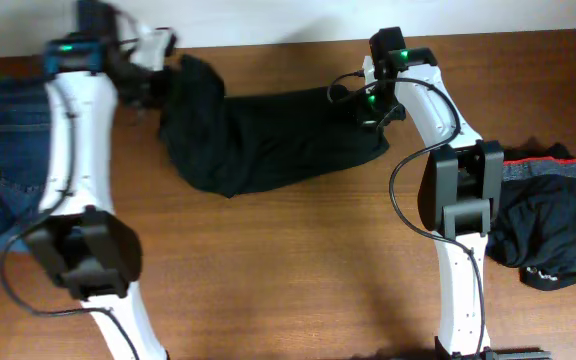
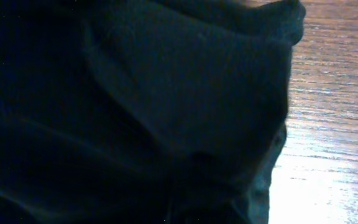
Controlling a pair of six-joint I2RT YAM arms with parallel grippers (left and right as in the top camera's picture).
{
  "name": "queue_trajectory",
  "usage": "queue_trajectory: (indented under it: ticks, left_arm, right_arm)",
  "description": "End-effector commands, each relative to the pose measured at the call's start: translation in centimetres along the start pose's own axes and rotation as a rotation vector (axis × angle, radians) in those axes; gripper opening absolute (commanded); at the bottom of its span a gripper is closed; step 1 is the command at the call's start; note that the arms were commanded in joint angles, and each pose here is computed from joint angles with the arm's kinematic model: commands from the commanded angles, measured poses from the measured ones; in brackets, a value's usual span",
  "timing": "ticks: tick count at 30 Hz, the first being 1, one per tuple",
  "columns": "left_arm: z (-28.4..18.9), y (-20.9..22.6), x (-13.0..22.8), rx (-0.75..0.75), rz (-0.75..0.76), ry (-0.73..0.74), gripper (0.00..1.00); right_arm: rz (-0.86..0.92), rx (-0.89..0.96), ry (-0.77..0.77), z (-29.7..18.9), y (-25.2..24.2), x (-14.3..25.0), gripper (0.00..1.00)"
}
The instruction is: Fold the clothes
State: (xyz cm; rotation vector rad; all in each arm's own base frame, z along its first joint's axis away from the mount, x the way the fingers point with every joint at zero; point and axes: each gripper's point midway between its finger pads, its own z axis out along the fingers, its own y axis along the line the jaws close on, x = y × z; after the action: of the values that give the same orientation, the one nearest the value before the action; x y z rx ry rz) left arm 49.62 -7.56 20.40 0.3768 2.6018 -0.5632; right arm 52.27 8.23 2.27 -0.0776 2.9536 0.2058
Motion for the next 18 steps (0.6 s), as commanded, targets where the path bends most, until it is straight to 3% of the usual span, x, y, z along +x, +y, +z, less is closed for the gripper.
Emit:
queue_trajectory:
  ticks: [1, 11, 18]
  left_arm:
    - [-0.3, -5.6, -3.0, 0.018, 0.067, -0.094, 0.0]
    - [5.2, -15.2, -4.5, 0.068, 0.25, -0.132, 0.0]
    - [8.5, -18.8, -4.7, 0.115, 0.315, -0.149, 0.0]
  right_arm:
    - [0.016, 0.005, 0.101, 2.8, -0.1, 2.7, 0.04]
    - [0.016, 0.005, 0.102, 2.8, -0.1, 2.7, 0.04]
    - [0.016, 0.005, 0.103, 2.9, -0.1, 2.7, 0.04]
